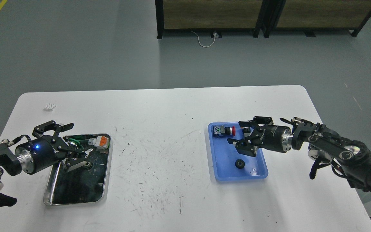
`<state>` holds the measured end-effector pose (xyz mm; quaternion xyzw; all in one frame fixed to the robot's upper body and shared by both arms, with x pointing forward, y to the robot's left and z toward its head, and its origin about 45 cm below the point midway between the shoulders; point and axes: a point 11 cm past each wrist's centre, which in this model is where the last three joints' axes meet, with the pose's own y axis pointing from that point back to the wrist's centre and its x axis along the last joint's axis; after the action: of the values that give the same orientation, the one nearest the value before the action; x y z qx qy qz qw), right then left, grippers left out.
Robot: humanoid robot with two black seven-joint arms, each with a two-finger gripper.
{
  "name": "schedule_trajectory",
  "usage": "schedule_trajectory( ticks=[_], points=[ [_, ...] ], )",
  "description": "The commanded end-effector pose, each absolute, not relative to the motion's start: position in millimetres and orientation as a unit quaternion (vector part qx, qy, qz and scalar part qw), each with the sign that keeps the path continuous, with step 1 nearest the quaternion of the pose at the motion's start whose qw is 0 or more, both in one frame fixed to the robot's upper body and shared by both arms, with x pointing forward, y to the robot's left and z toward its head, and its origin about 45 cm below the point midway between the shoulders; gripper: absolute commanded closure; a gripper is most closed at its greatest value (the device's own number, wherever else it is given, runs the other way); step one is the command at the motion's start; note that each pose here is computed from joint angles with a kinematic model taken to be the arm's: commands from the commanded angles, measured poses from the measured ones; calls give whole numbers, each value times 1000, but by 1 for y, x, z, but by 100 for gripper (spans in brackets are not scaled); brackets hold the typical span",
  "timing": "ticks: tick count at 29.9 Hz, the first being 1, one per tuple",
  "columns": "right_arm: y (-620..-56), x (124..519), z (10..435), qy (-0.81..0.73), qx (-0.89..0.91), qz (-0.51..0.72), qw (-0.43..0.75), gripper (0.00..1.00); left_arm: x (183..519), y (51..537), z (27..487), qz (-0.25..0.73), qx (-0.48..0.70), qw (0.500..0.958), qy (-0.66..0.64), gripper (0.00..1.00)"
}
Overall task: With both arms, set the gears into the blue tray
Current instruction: 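Raise the right gripper away from the blue tray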
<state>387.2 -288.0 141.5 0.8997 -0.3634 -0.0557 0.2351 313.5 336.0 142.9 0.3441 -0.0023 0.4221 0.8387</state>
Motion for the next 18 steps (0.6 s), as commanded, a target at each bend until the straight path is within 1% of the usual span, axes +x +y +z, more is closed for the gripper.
schedule_trajectory(
  ticks=[1,3,7,13,16,18],
  points=[
    [-293,422,186,-415,893,-43,167,0,317,335,147,425,336,840,-5,2],
    [-303,436,206,-440,885,-34,145,0,317,331,148,423,328,845,-7,2],
    [-335,453,228,-490,862,-21,129,0,314,313,144,407,310,859,-3,2],
    [-368,462,244,-540,834,-15,112,0,312,277,132,384,287,878,4,2],
    [-380,468,258,-559,822,1,111,0,310,275,123,383,294,875,8,2],
    [-384,471,263,-569,814,9,112,0,301,277,113,382,303,873,20,2]
  ],
)
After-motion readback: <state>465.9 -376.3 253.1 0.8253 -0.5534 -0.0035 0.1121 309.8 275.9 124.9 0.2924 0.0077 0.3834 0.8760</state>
